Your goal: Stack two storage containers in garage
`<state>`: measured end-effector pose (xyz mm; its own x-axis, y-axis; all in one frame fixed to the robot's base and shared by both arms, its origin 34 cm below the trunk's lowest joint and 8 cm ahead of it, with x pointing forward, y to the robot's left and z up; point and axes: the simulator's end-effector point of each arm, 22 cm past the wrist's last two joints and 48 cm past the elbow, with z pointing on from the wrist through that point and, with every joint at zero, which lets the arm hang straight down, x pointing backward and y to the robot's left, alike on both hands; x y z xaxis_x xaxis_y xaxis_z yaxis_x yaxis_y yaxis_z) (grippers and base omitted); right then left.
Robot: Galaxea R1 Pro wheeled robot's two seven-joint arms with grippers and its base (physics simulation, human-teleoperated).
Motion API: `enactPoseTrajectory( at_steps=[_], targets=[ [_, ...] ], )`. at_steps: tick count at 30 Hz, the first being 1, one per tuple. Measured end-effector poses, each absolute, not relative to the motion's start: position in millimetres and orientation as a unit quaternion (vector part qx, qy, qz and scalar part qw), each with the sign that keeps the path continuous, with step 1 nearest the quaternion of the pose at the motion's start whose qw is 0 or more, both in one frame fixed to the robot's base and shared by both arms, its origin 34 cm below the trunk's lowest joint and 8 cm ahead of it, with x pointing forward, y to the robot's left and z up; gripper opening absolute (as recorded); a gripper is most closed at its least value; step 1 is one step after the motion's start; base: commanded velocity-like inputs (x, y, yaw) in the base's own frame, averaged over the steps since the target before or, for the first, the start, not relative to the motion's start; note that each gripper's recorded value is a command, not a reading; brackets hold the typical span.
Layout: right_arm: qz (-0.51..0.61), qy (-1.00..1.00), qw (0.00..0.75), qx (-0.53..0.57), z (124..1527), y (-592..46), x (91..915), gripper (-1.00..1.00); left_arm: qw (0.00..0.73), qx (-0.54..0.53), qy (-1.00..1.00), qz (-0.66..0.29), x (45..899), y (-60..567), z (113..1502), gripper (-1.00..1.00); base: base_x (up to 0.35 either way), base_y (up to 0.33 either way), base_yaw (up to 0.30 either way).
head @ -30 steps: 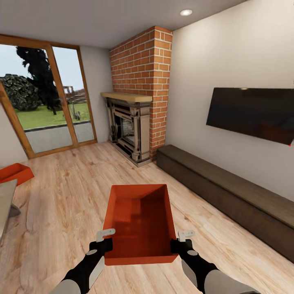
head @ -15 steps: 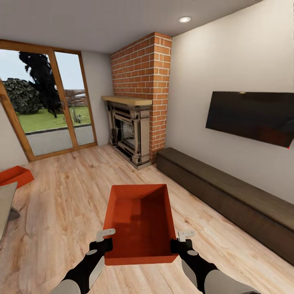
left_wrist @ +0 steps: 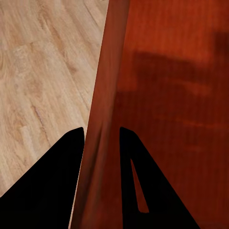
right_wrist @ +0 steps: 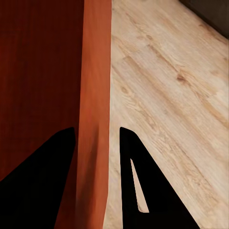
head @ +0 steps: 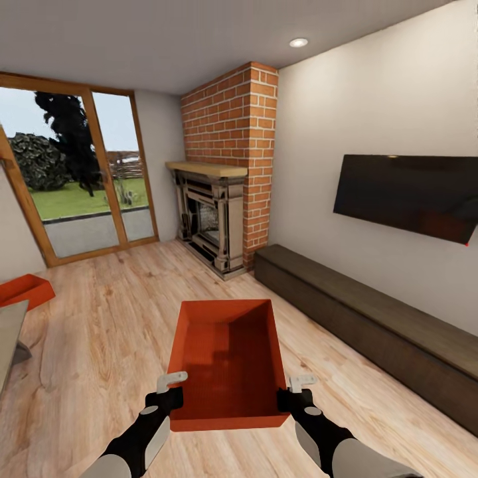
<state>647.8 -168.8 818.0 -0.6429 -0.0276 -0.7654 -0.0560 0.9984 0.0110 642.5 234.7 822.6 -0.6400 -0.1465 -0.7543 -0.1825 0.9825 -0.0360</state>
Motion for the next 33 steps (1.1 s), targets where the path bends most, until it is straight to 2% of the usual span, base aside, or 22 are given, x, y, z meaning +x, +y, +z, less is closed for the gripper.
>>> enactPoseTrajectory(
  at_steps=[33],
  targets=[
    [0.016,0.898,0.439,-0.023,838.5,-168.9,654.3,-1.00,0.431,-0.091,0.897,0.020,648.9,234.6,842.9,-1.00,0.000,0.000,0.000]
  ],
)
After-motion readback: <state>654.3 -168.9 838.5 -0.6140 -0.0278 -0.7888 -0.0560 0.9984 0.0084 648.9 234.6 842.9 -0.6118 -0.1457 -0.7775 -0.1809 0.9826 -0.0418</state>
